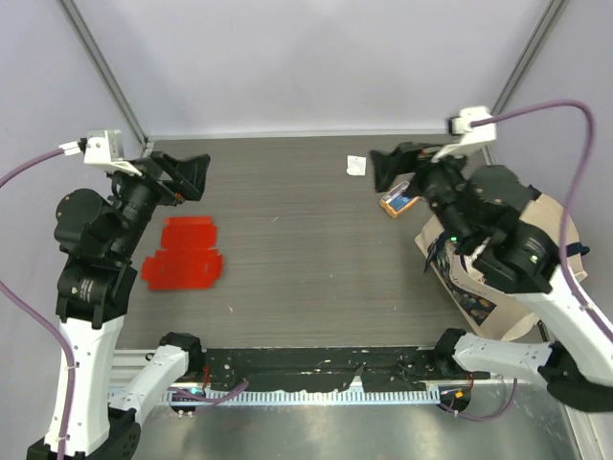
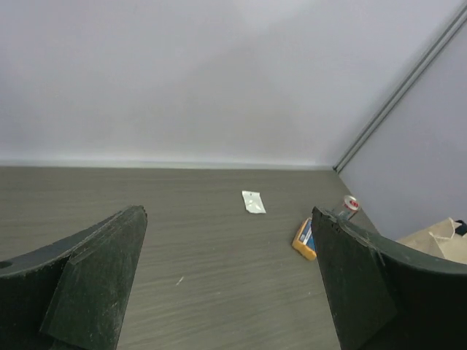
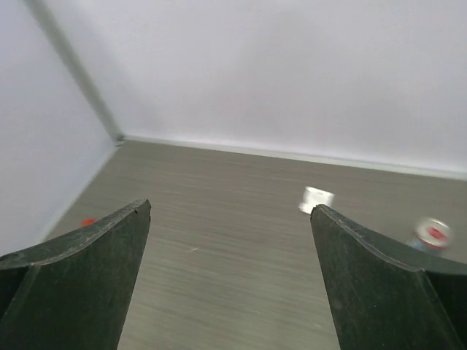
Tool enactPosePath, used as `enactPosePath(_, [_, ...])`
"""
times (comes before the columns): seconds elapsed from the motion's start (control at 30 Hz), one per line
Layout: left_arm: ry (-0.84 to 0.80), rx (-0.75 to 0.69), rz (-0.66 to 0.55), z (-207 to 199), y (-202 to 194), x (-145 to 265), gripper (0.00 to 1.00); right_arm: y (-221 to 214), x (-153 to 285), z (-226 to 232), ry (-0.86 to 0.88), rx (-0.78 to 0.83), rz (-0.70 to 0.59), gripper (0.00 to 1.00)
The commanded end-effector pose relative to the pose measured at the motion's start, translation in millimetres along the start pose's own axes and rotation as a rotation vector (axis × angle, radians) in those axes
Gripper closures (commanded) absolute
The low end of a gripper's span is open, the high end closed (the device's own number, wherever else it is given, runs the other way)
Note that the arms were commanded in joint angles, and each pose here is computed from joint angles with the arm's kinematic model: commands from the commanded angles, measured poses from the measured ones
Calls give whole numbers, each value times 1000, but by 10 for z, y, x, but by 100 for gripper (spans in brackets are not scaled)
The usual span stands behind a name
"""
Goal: Fold the paper box
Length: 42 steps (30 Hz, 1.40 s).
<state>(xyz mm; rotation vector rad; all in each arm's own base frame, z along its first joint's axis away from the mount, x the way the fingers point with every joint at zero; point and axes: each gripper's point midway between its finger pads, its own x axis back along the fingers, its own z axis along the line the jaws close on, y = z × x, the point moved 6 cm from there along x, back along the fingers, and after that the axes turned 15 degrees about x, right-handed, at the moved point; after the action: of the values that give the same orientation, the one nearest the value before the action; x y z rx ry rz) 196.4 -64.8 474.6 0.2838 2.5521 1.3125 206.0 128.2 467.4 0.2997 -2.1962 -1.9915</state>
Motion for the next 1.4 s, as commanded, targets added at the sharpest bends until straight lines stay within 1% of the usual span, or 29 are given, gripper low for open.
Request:
enactPosePath(0.0, [32, 6, -37, 25, 51, 59, 0, -120, -347, 753, 62, 47, 66, 3])
enactPosePath(0.03, [75, 9, -64, 71, 81, 97, 0, -124, -371, 966, 121, 23, 72, 3])
enactPosePath(0.07, [138, 8, -114, 132, 140, 210, 1, -241, -466, 1225, 207, 24, 100, 3])
enactPosePath(0.1, [256, 11, -201, 261, 236, 297, 1, -252, -500, 1426, 256, -24, 90, 3])
enactPosePath(0.13, [311, 16, -247, 315, 285, 379, 2, -319, -497, 1632, 311, -42, 102, 3])
enactPosePath(0.17, [353, 16, -300, 341, 346, 551, 2, -546, -633, 1919, 333, -29, 160, 3])
enactPosePath(0.2, [447, 19, -380, 439, 428, 667, 2, -645, -676, 2067, 338, -52, 203, 4])
enactPosePath(0.23, [482, 9, -409, 481, 445, 751, 2, -652, -685, 2260, 347, -151, 232, 3])
enactPosePath(0.27, [504, 6, -451, 496, 486, 869, 1, -816, -720, 2444, 353, -195, 273, 4])
enactPosePath(0.3, [530, -3, -476, 524, 508, 926, 0, -934, -793, 2683, 362, -255, 266, 4])
enactPosePath(0.37, [548, -31, -474, 559, 490, 966, 0, -1173, -737, 3065, 401, -327, 301, 3])
enactPosePath(0.4, [551, -38, -470, 564, 484, 984, 0, -1395, -791, 3297, 427, -348, 338, 5])
enactPosePath(0.47, [544, -55, -429, 568, 432, 981, 0, -1540, -787, 3558, 471, -466, 383, 11])
enactPosePath(0.5, [539, -57, -420, 566, 416, 990, 0, -1608, -814, 3658, 486, -509, 387, 17])
enactPosePath(0.53, [517, -57, -404, 546, 394, 987, 0, -1782, -851, 3768, 481, -530, 401, 19])
enactPosePath(0.57, [506, -63, -390, 548, 365, 973, 0, -1877, -848, 3829, 477, -561, 413, 19])
enactPosePath(0.6, [493, -68, -382, 536, 357, 978, 0, -1888, -864, 3881, 476, -608, 388, 20])
enactPosePath(0.63, [484, -71, -374, 528, 347, 977, 0, -2108, -889, 3889, 421, -599, 398, 20])
enactPosePath(0.67, [464, -71, -358, 506, 332, 961, 0, -2171, -907, 3921, 409, -629, 402, 20])
enactPosePath(0.7, [456, -71, -355, 494, 333, 962, 0, -2213, -938, 3949, 396, -653, 415, 20])
enactPosePath(0.73, [449, -70, -344, 493, 312, 957, 0, -2431, -966, 4000, 358, -649, 459, 21])
enactPosePath(0.8, [434, -66, -332, 491, 277, 946, 0, -2563, -997, 4067, 345, -676, 492, 24])
enactPosePath(0.87, [423, -62, -330, 490, 256, 942, 0, -2788, -1009, 4149, 339, -673, 540, 25])
enactPosePath(0.9, [423, -61, -325, 502, 234, 936, 0, -2768, -1042, 4184, 339, -680, 539, 28])
enactPosePath(0.97, [412, -58, -321, 500, 214, 939, 0, -2933, -1066, 4210, 317, -657, 563, 29])
enactPosePath(1.1, [387, -56, -307, 480, 185, 932, 0, -3096, -1120, 4241, 312, -637, 574, 31])
enactPosePath(1.13, [380, -53, -301, 477, 170, 924, 0, -3137, -1128, 4241, 308, -633, 578, 34])
enactPosePath(1.23, [363, -52, -281, 464, 142, 903, 0, -3283, -1130, 4282, 314, -648, 611, 48])
enactPosePath(1.37, [351, -47, -271, 452, 125, 894, 0, -3378, -1131, 4358, 340, -679, 629, 50])
